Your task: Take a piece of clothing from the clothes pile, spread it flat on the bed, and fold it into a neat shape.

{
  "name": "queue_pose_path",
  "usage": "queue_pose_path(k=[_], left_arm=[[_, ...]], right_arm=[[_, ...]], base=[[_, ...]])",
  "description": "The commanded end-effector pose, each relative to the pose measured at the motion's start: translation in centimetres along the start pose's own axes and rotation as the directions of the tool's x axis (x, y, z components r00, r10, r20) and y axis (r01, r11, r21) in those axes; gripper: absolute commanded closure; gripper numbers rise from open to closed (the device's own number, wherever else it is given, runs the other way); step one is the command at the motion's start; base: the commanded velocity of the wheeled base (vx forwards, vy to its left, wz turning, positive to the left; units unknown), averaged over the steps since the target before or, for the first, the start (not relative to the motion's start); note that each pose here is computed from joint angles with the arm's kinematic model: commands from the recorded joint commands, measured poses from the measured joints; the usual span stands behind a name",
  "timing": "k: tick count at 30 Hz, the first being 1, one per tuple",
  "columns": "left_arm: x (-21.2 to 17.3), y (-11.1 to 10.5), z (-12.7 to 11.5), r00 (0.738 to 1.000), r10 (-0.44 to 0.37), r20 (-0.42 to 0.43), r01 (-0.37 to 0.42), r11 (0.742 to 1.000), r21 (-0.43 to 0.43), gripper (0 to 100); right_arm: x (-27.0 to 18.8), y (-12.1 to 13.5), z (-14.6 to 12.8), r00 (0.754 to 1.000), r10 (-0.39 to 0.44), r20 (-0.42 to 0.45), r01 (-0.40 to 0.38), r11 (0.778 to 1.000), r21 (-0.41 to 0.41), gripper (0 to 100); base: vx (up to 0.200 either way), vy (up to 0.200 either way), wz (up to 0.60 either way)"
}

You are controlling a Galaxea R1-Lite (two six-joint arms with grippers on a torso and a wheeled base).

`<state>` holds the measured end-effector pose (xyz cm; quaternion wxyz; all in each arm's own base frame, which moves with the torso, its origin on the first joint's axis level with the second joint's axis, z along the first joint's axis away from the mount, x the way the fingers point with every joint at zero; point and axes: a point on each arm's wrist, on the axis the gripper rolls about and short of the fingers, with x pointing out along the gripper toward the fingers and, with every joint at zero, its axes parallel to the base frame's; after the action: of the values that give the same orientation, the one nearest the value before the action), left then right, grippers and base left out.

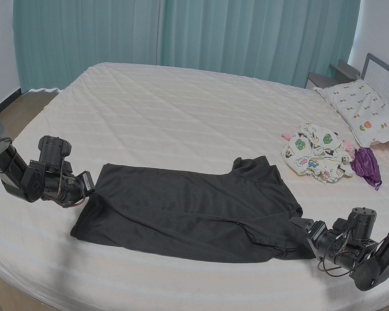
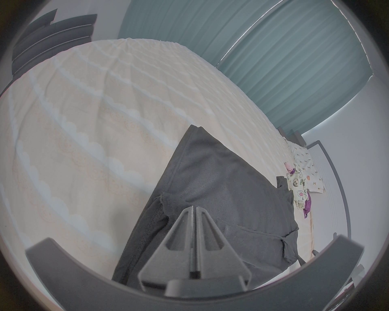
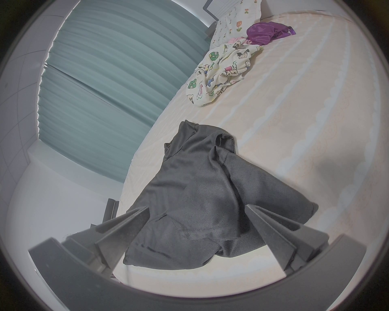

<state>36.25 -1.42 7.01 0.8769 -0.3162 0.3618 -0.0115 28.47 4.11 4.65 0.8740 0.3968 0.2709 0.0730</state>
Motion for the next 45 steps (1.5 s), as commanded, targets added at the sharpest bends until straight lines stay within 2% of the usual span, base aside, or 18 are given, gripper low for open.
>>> queue_pose_path(k=[1, 6, 11, 12, 16, 29, 30, 45], left_arm=[[-1.0, 0.0, 0.8, 1.000, -0.002, 0.025, 0.002, 1.000, -0.004, 100], [-1.2, 0.3, 1.0, 1.000, 0.001, 0.029, -0.001, 1.000, -0.009, 100], [-0.8, 0.5, 0.9, 1.000, -0.025, -0.002, 0.025, 1.000, -0.016, 100], [-0.8, 0.5, 0.8, 0.999, -0.042, -0.015, 0.042, 0.999, -0.016, 0], [-0.7, 0.5, 0.6, 0.992, -0.109, -0.069, 0.108, 0.994, -0.023, 0], [1.9, 1.5, 0.1, 0.990, -0.092, -0.110, 0.089, 0.995, -0.037, 0], [1.9, 1.5, 0.3, 0.990, -0.094, -0.105, 0.091, 0.995, -0.038, 100], [1.4, 2.4, 1.0, 0.995, -0.067, -0.075, 0.063, 0.996, -0.057, 100]], right_arm=[[0.2, 0.0, -0.1, 1.000, 0.000, -0.005, 0.000, 1.000, -0.002, 0], [0.5, 0.0, 0.0, 1.000, 0.004, 0.000, -0.004, 1.000, -0.002, 0], [0.4, 0.0, 0.0, 1.000, 0.002, -0.003, -0.002, 1.000, -0.002, 0], [0.4, -0.1, -0.1, 1.000, 0.000, -0.005, 0.000, 1.000, -0.001, 0], [0.4, -0.2, -0.2, 1.000, -0.004, -0.009, 0.004, 1.000, 0.001, 0], [0.5, -0.3, -0.3, 1.000, -0.005, -0.015, 0.005, 1.000, 0.005, 0], [0.5, -0.3, -0.3, 1.000, -0.005, -0.015, 0.005, 1.000, 0.005, 0], [0.8, -0.6, -0.4, 1.000, -0.006, -0.016, 0.007, 1.000, 0.008, 0]], base=[[0.000, 0.000, 0.00], [0.000, 0.000, 0.00], [0.000, 0.000, 0.00], [0.000, 0.000, 0.00], [0.000, 0.000, 0.00], [0.000, 0.000, 0.00], [0.000, 0.000, 0.00], [0.000, 0.000, 0.00]])
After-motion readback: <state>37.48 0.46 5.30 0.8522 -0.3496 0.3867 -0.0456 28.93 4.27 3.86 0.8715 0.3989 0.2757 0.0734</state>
